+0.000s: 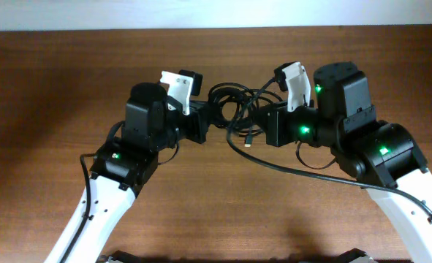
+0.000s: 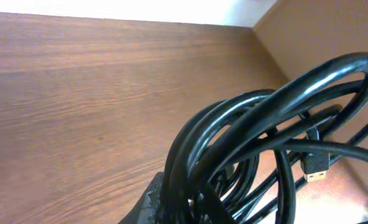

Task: Untangle cables

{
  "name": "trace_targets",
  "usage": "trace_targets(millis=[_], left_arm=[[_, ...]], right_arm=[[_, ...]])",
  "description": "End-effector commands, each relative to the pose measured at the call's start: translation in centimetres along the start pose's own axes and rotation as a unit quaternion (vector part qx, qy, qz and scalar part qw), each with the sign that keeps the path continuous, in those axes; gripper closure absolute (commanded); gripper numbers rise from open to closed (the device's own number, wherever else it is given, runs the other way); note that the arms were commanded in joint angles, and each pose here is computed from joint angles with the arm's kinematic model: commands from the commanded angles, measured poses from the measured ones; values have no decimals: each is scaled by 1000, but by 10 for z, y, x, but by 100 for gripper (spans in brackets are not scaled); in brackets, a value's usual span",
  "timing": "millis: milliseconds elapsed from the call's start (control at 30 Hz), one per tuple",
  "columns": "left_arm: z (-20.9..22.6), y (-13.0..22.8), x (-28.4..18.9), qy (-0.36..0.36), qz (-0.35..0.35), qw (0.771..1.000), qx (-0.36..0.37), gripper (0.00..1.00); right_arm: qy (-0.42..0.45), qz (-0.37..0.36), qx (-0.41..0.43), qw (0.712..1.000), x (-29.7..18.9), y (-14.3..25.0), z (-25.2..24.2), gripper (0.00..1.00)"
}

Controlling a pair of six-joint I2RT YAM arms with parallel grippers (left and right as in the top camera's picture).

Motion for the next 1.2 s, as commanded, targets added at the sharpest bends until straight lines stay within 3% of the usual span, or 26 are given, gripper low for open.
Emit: trace_targets(millis=[0, 100, 200, 300, 367, 433, 700, 833, 967, 1133, 1167], left_arm=[[51, -14, -8, -143, -43, 989, 13, 100], [55, -15, -9, -157, -45, 986, 12, 100], [37, -8, -4, -97, -23, 995, 11, 100], [9, -5, -1, -7, -6, 1000, 4, 100], [-14, -8, -2, 63, -3, 998, 9, 100], [-26, -9, -4, 101, -2, 995, 14, 100], [-42, -12, -8, 148, -1, 989, 17, 100], [-44, -14, -9, 155, -3, 988, 7, 100], [-46, -13, -9, 159, 0, 987, 7, 100], [-29, -20, -5, 103, -25, 994, 1, 100], [-20, -22, -3, 75, -33, 997, -4, 100]], right_arm=[[53, -8, 4, 999, -16, 2, -11, 96], [75, 2, 13, 997, -17, 7, -18, 96], [67, 3, 12, 998, -17, 7, -15, 93], [41, 3, 2, 999, -16, 6, -7, 55], [7, -3, -20, 1000, -15, 2, 3, 42], [1, -4, -21, 1000, -15, 1, 5, 41], [-34, -7, -26, 999, -13, -2, 16, 44], [-44, 6, -21, 999, -4, 0, 15, 61], [-51, 18, -15, 998, 7, 1, 12, 95], [-44, 24, -11, 999, 6, 3, 10, 96], [-3, 30, 15, 999, 7, 7, -3, 96]])
Point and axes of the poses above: each gripper's point midway between its finger pads, its own x axis out along the fingers, its own z axis along the line the jaws close on, y = z × x, the point moved 2 cm from there along -x, back along the fingers, and after that the axes turned 7 degrees about -x, right-handed, at the moved point
